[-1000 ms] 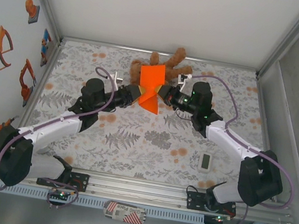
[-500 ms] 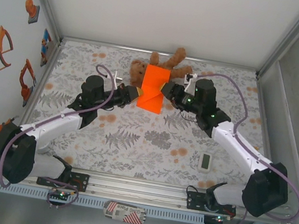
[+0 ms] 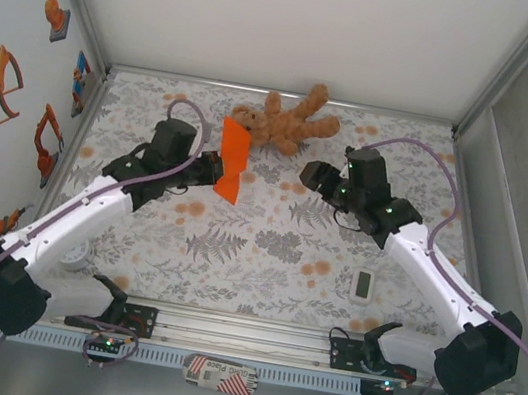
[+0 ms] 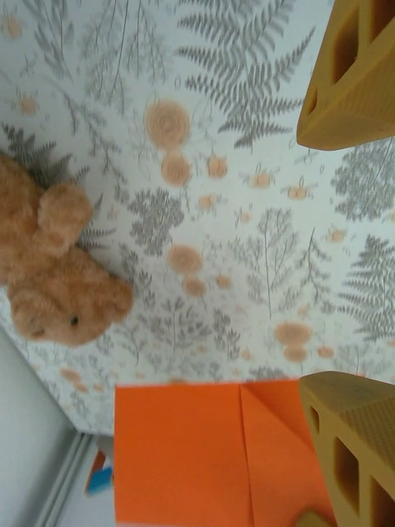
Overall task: Fold a paper plane with a square sheet of paper (pick it up from the middle)
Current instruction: Turn over the paper at the center of the table.
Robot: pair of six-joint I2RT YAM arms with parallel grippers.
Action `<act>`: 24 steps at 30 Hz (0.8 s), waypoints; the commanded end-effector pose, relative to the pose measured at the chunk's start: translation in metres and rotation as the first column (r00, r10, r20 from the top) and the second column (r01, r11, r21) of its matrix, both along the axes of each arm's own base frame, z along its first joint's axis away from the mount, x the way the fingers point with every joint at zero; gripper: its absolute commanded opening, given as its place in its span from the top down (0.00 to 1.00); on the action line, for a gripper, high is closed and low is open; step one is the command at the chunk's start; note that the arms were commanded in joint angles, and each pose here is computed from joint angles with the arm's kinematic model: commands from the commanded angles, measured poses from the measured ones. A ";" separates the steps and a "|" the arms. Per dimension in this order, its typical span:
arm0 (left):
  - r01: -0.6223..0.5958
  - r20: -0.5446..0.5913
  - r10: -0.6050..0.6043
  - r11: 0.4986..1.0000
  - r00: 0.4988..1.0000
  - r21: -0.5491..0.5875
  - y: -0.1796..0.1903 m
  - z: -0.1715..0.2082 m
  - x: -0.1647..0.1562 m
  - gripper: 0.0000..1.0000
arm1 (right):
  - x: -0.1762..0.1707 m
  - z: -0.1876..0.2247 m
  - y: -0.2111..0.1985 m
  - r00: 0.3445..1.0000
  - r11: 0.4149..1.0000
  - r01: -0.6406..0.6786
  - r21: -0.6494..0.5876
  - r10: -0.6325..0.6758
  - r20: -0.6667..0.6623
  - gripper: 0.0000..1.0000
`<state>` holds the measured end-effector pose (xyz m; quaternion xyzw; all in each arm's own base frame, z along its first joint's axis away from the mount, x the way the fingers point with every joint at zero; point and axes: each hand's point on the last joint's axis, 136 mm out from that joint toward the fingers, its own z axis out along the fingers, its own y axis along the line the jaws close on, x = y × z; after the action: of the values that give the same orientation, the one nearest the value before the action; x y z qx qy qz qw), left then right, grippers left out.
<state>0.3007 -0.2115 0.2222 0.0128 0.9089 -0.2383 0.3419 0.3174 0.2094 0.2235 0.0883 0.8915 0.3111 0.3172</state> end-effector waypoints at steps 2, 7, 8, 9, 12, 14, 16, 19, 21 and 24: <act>-0.073 -0.022 0.098 0.857 0.995 0.511 0.055 -0.033 -0.007 0.97 | 0.007 0.022 -0.028 0.993 0.988 0.087 -0.128 -0.076 0.085 0.30; -0.101 0.022 0.126 0.667 0.992 0.738 0.056 -0.035 0.003 0.97 | 0.013 0.024 -0.052 0.983 0.966 0.162 -0.199 -0.139 0.123 0.31; -0.094 0.023 0.120 0.630 0.993 0.771 0.052 -0.037 0.004 0.97 | 0.014 0.025 -0.057 0.980 0.962 0.179 -0.206 -0.154 0.129 0.31; -0.086 0.024 0.112 0.592 0.993 0.801 0.048 -0.040 0.006 0.97 | 0.016 0.025 -0.062 0.975 0.956 0.201 -0.212 -0.174 0.138 0.31; -0.037 -0.010 0.088 0.525 0.996 0.850 0.029 -0.059 0.008 0.96 | 0.018 0.027 -0.081 0.959 0.936 0.268 -0.231 -0.236 0.158 0.32; 0.003 -0.048 0.073 0.516 0.996 0.856 0.013 -0.075 0.008 0.95 | 0.020 0.027 -0.092 0.947 0.921 0.309 -0.238 -0.274 0.169 0.32; 0.043 -0.092 0.067 0.527 0.993 0.849 -0.002 -0.093 0.007 0.94 | 0.021 0.025 -0.099 0.939 0.910 0.334 -0.245 -0.299 0.171 0.32; 0.122 -0.179 0.039 0.587 0.983 0.800 -0.030 -0.121 0.002 0.92 | 0.020 0.021 -0.105 0.936 0.902 0.346 -0.258 -0.313 0.162 0.33; 0.174 -0.240 0.018 0.637 0.970 0.751 -0.047 -0.139 -0.003 0.90 | 0.018 0.017 -0.107 0.937 0.900 0.345 -0.267 -0.315 0.152 0.33; 0.253 -0.324 -0.045 0.729 0.945 0.636 -0.076 -0.158 -0.012 0.85 | 0.014 0.012 -0.109 0.940 0.899 0.339 -0.279 -0.313 0.134 0.33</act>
<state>0.2985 -0.2561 0.0712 0.1778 0.9533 0.1628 0.1821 0.3385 0.1131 0.2412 0.1660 0.8830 0.1435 0.4150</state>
